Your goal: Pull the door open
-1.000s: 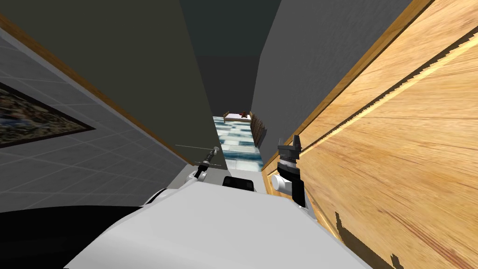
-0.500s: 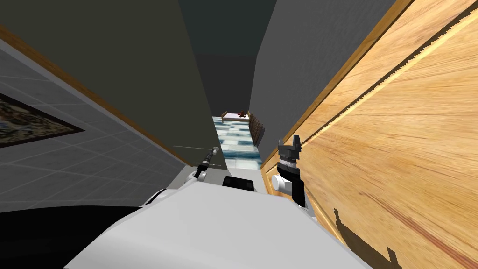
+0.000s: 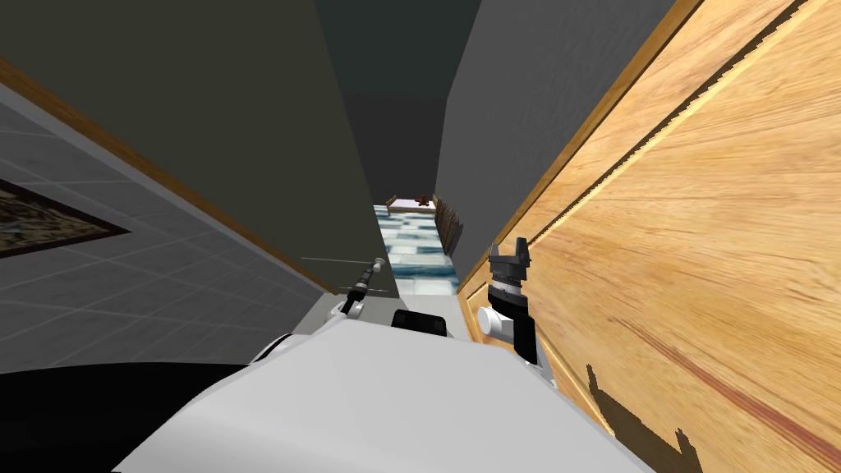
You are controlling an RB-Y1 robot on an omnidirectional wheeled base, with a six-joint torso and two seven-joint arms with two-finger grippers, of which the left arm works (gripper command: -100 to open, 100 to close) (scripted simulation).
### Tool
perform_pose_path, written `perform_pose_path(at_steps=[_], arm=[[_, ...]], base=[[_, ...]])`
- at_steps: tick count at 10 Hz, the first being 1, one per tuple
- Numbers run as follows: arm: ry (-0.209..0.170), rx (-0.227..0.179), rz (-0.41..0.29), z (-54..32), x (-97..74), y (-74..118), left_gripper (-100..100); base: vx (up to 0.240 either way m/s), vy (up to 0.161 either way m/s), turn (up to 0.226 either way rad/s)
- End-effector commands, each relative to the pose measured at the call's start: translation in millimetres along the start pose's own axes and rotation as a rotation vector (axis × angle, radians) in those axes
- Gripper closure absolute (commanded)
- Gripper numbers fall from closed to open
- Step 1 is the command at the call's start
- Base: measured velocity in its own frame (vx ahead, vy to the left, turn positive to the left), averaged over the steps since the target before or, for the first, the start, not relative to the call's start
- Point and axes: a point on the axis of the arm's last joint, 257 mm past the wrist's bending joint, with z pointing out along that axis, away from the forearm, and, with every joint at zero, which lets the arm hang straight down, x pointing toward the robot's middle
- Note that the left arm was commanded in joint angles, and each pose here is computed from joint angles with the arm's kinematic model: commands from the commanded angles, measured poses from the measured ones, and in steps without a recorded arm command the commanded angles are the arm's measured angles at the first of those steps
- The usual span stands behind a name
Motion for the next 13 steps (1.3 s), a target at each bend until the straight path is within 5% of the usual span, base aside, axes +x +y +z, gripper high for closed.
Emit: perform_pose_path(at_steps=[1, 13], arm=[[0.012, 0.007, -0.046, -0.1, 12.8, -4.2, 100], [-0.070, -0.014, -0.417, -0.7, -3.9, 2.9, 100]], base=[[-0.038, 0.024, -0.040], [-0.055, 0.028, -0.093]])
